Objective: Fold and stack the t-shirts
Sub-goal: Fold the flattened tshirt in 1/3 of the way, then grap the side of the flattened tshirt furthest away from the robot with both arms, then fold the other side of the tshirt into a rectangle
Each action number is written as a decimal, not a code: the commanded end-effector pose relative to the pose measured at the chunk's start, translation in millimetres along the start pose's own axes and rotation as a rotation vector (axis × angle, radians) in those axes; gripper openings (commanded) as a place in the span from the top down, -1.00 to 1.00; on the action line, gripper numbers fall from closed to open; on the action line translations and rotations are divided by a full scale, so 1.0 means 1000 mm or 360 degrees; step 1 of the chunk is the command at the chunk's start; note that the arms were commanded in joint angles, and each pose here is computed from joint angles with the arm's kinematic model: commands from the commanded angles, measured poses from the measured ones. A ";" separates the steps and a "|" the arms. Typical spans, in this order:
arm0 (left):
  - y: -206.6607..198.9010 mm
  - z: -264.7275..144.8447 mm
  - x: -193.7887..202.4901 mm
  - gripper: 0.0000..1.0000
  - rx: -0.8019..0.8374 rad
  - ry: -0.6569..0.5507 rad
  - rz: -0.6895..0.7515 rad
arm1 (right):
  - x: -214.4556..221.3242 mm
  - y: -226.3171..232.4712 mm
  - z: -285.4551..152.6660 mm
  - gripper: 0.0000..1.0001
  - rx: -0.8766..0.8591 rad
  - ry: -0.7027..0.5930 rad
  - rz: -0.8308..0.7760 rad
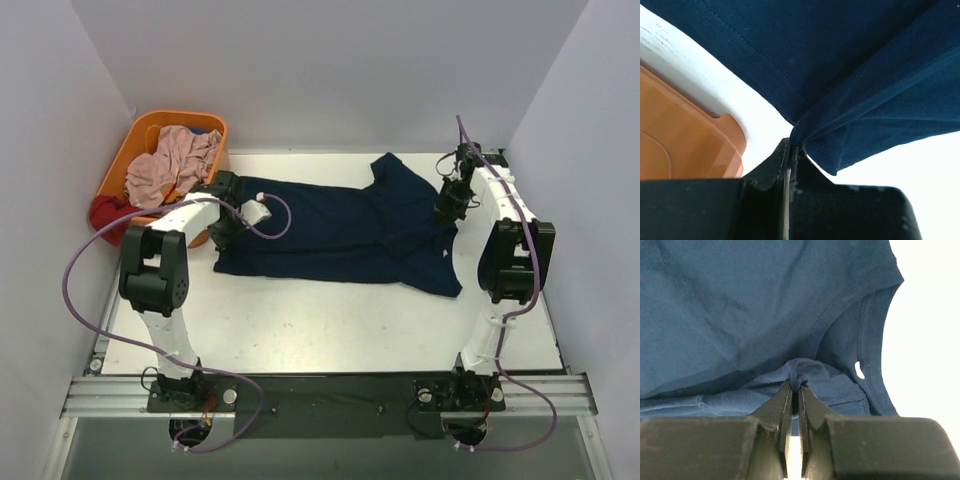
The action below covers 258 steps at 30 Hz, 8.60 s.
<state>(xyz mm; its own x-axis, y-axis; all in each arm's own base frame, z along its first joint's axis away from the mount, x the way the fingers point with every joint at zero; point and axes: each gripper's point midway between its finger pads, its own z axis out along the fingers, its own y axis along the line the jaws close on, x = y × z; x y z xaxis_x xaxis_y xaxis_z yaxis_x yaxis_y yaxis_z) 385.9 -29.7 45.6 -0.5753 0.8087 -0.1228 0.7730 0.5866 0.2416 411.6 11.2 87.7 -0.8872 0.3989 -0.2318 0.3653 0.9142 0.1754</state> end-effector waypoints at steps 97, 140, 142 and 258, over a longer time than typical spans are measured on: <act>-0.087 -0.091 0.012 -0.04 0.0361 -0.0288 -0.0392 | 0.187 0.017 0.036 0.63 0.0177 0.0292 -0.0083; 0.039 -0.084 -0.068 0.00 -0.0255 -0.0612 -0.0758 | -0.082 0.065 0.022 0.10 -0.0114 -0.0239 -0.0278; 0.044 -0.073 -0.072 0.00 -0.0268 -0.0612 -0.0786 | -0.086 0.069 0.041 0.03 -0.0128 -0.0205 -0.0302; 0.062 -0.048 -0.089 1.00 -0.0111 -0.0741 0.0051 | 0.080 -0.067 -0.085 1.00 -0.0545 -0.0500 0.0358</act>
<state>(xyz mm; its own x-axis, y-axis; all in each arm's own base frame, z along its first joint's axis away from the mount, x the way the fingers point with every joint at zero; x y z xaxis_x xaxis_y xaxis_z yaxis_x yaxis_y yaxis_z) 436.5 -73.1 71.3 -0.5256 0.7055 -0.4754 0.7630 0.6381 0.1034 284.7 -13.6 100.4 -0.7003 0.6226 -0.3491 0.4155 0.7532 0.5099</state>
